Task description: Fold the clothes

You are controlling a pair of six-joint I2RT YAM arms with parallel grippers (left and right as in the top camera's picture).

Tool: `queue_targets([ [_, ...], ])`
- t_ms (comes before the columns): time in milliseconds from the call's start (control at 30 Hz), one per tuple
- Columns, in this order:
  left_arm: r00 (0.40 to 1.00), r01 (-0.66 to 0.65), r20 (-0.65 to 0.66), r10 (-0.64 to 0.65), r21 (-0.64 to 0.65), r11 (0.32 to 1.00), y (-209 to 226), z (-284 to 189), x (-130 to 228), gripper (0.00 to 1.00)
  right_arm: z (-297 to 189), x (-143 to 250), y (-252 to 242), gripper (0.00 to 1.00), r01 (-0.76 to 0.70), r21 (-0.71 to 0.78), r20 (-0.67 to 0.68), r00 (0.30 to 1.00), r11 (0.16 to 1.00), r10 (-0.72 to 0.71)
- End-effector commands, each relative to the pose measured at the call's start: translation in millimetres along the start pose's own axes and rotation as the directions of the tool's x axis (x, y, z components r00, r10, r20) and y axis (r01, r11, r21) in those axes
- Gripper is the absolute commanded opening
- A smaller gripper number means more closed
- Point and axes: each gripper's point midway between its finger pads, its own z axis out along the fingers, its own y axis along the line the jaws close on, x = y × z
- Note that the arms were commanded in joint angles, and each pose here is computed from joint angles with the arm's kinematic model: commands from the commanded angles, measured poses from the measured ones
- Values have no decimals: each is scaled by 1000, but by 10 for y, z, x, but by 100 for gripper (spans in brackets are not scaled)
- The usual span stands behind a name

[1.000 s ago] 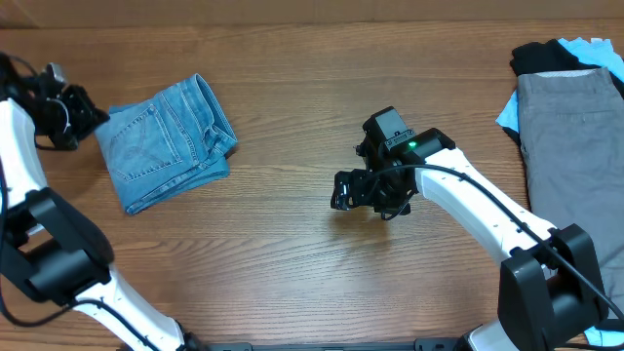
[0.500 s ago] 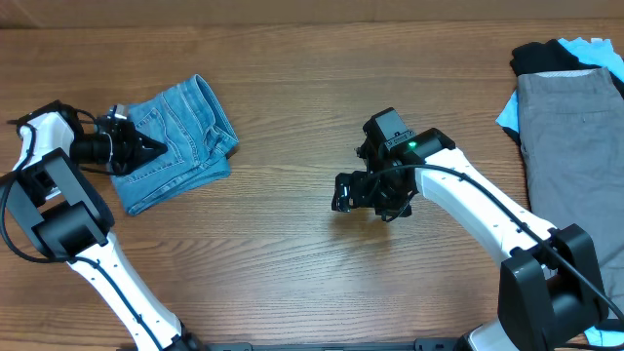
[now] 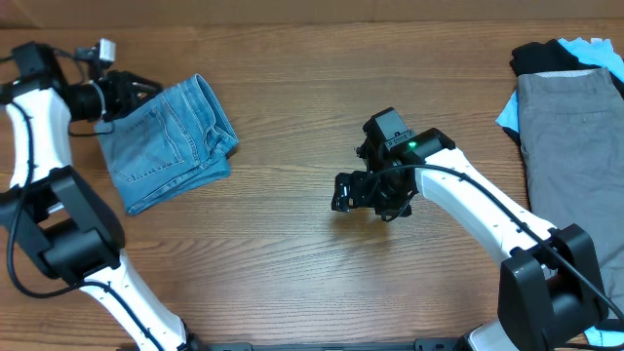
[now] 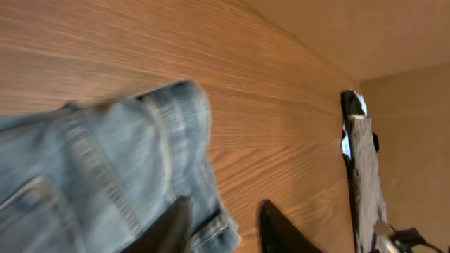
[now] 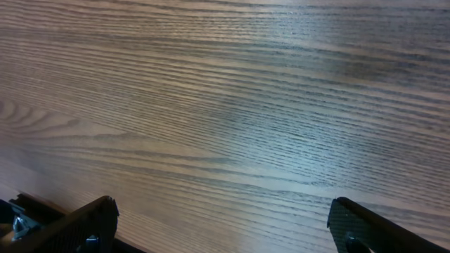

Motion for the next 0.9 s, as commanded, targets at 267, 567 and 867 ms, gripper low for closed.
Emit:
queue_targets([
  [267,978,156,-124,-167,-92,983,542,1053,346,72,2,142,-34,100,-11,17,-50,999,1000,12],
  [567,998,55,-50,-39,379,924,-480,517,-98,49,1,156,-41,100,-14,20,-56,998,1000,15],
  [867,996,-86,36,84,83,993,-899,-390,-96,64,3,137,-33,100,-10,17,-49,999,1000,10],
])
